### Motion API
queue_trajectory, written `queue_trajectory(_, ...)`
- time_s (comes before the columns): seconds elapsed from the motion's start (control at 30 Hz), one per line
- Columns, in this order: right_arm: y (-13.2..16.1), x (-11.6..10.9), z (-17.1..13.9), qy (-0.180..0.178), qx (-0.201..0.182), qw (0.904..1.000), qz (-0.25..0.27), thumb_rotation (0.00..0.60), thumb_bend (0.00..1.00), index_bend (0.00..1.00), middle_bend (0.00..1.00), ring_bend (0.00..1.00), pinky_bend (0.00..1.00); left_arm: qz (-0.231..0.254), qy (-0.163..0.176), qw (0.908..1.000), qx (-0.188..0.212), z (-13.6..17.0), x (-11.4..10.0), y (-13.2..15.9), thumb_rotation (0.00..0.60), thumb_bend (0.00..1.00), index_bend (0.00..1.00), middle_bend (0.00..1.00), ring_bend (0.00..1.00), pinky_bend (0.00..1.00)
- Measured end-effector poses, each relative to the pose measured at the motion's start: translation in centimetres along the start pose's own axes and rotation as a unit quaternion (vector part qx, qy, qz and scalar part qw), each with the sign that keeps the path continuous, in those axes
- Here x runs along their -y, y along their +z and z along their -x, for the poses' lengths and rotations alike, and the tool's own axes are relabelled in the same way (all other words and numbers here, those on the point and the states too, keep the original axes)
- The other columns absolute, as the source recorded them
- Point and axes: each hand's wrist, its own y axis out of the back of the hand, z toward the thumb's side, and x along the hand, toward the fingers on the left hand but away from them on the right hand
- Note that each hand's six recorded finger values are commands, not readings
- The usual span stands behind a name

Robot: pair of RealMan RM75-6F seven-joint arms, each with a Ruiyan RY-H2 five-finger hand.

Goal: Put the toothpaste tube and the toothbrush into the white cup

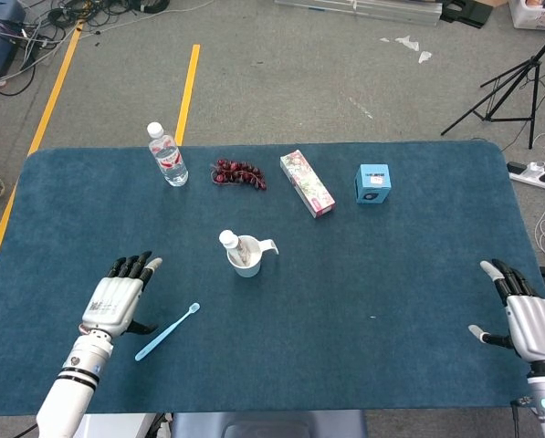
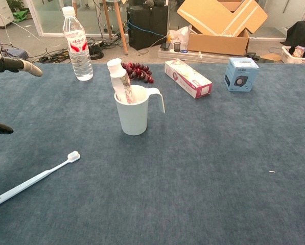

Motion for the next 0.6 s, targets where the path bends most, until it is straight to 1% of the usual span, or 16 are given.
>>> queue_trajectory(0.17,0.0,-0.1,-0.1,-0.002,0.001,1.0,0.001,0.6,0.02,0.15,0.12,0.11,0.37,0.011,-0.008,0.9999,-0.001,0.1,1.8,-0.2,0.6,0.0,0.0,0.0,0.0,0.02)
queue_trajectory(0.3,-0.1,-0.1,-0.1,-0.002,0.001,1.0,0.001,0.6,0.02,0.14,0.12,0.11,0.37,0.024,-0.014,0.9996,-0.004,-0.2,2.9,-0.3,0.6,0.0,0.0,0.0,0.0,0.02)
queue_trajectory(0.5,-0.1,-0.2,-0.1,-0.003,0.002,1.0,0.002,0.6,0.02,0.14,0.13,0.11,0.37,0.054,-0.01,0.9985,-0.008,-1.0,4.2,-0.7,0.6,0.0,0.0,0.0,0.0,0.02)
queue_trajectory(0.6,-0.1,-0.2,-0.1,-0.003,0.002,1.0,0.002,0.6,0.02,0.15,0.13,0.11,0.37,0.066,-0.01,0.9977,-0.011,-1.4,4.9,-0.9,0.6,0.0,0.06,0.0,0.0,0.02)
